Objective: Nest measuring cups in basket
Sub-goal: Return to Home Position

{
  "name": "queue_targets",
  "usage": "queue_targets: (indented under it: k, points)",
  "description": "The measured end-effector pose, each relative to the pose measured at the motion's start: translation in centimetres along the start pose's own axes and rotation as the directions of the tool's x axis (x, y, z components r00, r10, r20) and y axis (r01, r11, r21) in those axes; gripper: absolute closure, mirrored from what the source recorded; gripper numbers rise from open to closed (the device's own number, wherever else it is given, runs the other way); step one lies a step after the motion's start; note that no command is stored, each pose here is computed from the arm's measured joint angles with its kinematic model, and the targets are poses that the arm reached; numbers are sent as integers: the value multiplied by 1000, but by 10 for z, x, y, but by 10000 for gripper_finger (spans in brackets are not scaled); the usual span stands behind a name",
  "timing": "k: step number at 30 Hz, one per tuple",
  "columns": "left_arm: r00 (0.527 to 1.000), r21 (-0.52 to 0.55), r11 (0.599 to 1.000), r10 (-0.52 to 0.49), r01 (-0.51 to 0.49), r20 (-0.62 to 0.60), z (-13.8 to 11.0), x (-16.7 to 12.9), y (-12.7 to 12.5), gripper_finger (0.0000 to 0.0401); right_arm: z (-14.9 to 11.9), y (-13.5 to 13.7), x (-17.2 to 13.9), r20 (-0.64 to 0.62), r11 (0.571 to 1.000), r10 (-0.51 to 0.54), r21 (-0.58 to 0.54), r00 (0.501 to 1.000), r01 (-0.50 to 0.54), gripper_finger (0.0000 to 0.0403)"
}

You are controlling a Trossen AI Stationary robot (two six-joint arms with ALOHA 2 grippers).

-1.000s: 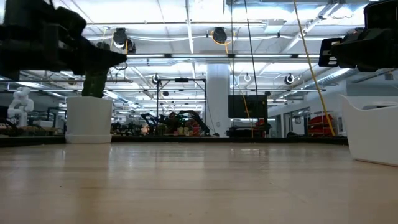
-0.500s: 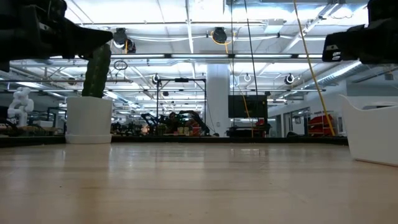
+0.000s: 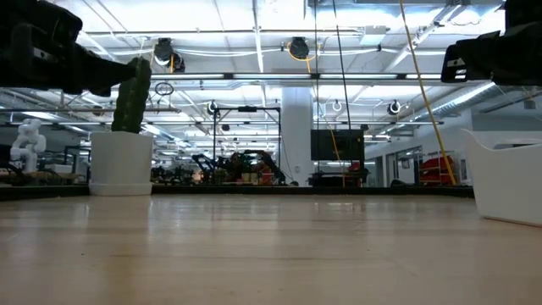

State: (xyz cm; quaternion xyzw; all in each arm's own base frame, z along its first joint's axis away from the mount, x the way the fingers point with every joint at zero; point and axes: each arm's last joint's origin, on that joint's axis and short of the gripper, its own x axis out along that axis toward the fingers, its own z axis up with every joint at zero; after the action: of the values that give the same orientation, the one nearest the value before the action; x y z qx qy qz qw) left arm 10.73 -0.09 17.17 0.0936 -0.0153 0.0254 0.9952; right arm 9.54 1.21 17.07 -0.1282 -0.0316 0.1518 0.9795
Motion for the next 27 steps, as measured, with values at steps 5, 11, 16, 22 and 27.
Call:
queue_targets:
  k: [5,11,16,22,27]
  points:
    - [998,-24,1000,1,-2,-55,-6,-6,0,398,2,-1,0,18,1000,-12,4,1000,12,403]
    - [1000,-28,1000,6,-6,-11,-2,-10,1,398,-2,-7,-1,-60,969,-242,32,968,244,403]
    - [1000,-17,1000,11,-11,-7,-2,-10,1,396,-1,-8,-1,-66,960,-276,29,959,279,403]
    - [1000,-33,999,-21,20,-9,-3,-10,0,395,-2,-8,-1,-68,960,-275,26,959,277,403]
    - [1000,-31,999,-27,26,-10,-3,-10,0,398,-2,-8,-1,-68,960,-275,26,959,278,403]
